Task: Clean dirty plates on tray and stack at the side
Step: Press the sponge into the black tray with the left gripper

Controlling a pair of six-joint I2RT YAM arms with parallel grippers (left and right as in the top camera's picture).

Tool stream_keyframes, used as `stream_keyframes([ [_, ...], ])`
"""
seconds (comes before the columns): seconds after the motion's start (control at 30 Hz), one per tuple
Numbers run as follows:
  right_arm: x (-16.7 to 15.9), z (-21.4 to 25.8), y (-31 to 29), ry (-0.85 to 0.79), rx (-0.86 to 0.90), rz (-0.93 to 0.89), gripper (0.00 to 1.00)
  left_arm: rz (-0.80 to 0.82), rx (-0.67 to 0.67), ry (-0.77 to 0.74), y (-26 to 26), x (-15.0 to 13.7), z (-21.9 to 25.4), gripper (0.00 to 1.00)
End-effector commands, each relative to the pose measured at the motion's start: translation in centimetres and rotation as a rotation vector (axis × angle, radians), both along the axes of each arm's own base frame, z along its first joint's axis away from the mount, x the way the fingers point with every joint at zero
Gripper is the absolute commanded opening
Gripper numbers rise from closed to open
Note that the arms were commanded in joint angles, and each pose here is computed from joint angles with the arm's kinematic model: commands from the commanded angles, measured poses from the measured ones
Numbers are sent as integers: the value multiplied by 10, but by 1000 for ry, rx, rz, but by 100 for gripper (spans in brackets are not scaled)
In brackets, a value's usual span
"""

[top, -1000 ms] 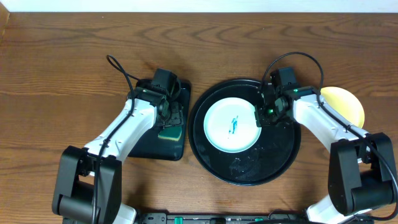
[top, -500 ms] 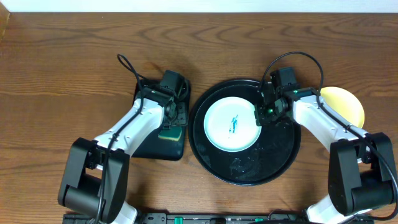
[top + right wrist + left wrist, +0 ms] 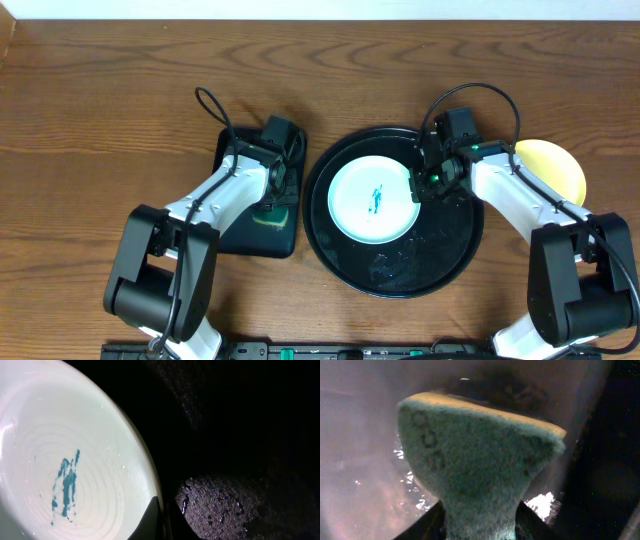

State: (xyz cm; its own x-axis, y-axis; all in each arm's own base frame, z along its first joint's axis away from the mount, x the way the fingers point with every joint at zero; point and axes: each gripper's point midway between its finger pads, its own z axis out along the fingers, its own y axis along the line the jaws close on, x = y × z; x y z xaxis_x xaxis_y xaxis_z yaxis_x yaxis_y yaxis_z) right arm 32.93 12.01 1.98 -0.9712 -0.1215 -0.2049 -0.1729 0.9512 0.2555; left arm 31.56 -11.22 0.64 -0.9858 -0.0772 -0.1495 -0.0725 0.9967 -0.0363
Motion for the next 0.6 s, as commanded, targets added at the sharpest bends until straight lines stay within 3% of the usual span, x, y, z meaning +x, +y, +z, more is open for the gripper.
stream_keyframes([
  [0.0,-3,-3,0,2,-12,17,1,-6,10,46,2,-9,-13,19],
  [0.07,-3,-3,0,3,-12,17,1,-4,9,45,2,-9,-12,8],
  [0.37,-5,-5,0,8,-13,17,1,10,89,-30,21,-3,15,9],
  [0.4,-5,-5,0,8,-13,17,1,11,83,-45,21,-3,22,45],
  [0.43,-5,-5,0,8,-13,17,1,11,79,-50,20,-3,24,56],
  [0.57,-5,-5,0,8,-13,17,1,12,75,-59,21,-4,30,65],
])
